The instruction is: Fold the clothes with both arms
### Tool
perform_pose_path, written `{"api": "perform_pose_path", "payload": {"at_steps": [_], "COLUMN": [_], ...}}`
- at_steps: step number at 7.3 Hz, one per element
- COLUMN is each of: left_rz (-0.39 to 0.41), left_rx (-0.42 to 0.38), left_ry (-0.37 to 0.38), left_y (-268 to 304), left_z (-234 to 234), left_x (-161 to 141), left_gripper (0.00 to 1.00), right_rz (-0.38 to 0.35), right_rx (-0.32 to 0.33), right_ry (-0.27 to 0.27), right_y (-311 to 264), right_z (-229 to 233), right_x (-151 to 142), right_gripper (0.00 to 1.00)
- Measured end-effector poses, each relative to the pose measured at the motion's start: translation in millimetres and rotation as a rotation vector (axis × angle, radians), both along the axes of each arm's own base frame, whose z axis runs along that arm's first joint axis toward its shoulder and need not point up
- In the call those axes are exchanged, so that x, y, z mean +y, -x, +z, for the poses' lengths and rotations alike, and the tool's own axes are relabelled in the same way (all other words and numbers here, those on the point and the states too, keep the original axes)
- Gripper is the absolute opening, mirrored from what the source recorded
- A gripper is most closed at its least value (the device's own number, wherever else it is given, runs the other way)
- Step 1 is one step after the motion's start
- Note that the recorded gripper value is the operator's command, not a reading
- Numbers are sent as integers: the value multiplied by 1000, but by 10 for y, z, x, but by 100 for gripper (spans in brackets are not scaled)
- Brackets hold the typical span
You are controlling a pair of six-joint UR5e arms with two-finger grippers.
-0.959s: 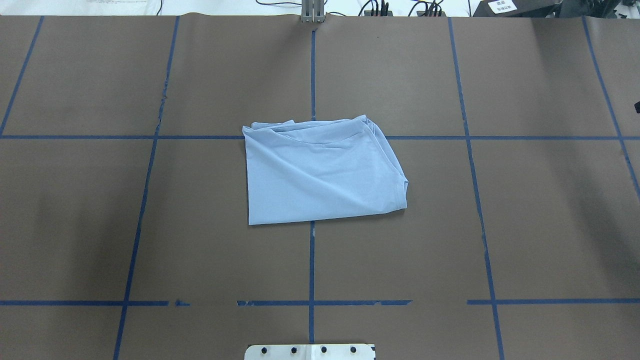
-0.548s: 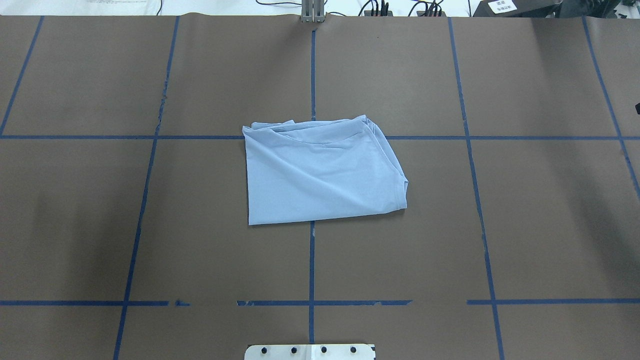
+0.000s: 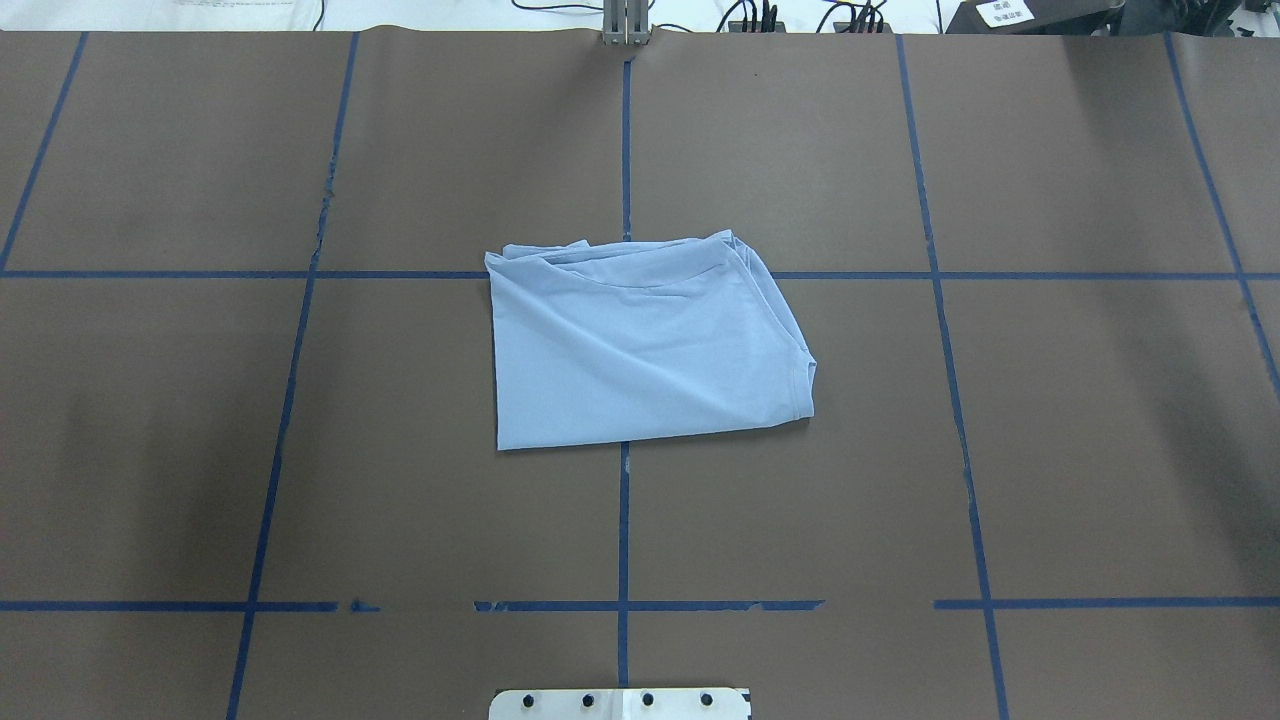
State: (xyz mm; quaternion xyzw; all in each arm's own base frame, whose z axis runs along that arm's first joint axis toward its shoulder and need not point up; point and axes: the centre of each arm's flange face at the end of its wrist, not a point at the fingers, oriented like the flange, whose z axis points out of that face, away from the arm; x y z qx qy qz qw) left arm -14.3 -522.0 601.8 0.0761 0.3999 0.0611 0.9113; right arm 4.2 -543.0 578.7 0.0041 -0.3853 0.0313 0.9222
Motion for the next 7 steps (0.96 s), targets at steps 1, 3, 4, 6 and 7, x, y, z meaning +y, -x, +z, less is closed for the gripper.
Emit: {"api": "perform_pose_path", "payload": {"at_steps": [1,3,4,6,7], "left_rz": [0,0,0,1,1], "left_rx": [0,-1,-1,0,0], "left_ry": [4,7,7,3,1], "left_y": [0,0,1,0,-1], "left_z": [2,5,6,-8,-18], "left_x": [2,6,6,-4,-9], "left_gripper": [100,100,100,100,100], "right_rz": [1,1,1,2,2], "right_rx": [-1,-2,-2,-1,0], "right_ry": [1,-3,-4,-3,-3], "right_y": [-5,-12,-13,-15,-16], "right_z": [4,-18,-24,-26,-26], "right_x": [18,56,67,73,74], "right_gripper": [100,100,100,100,100]}}
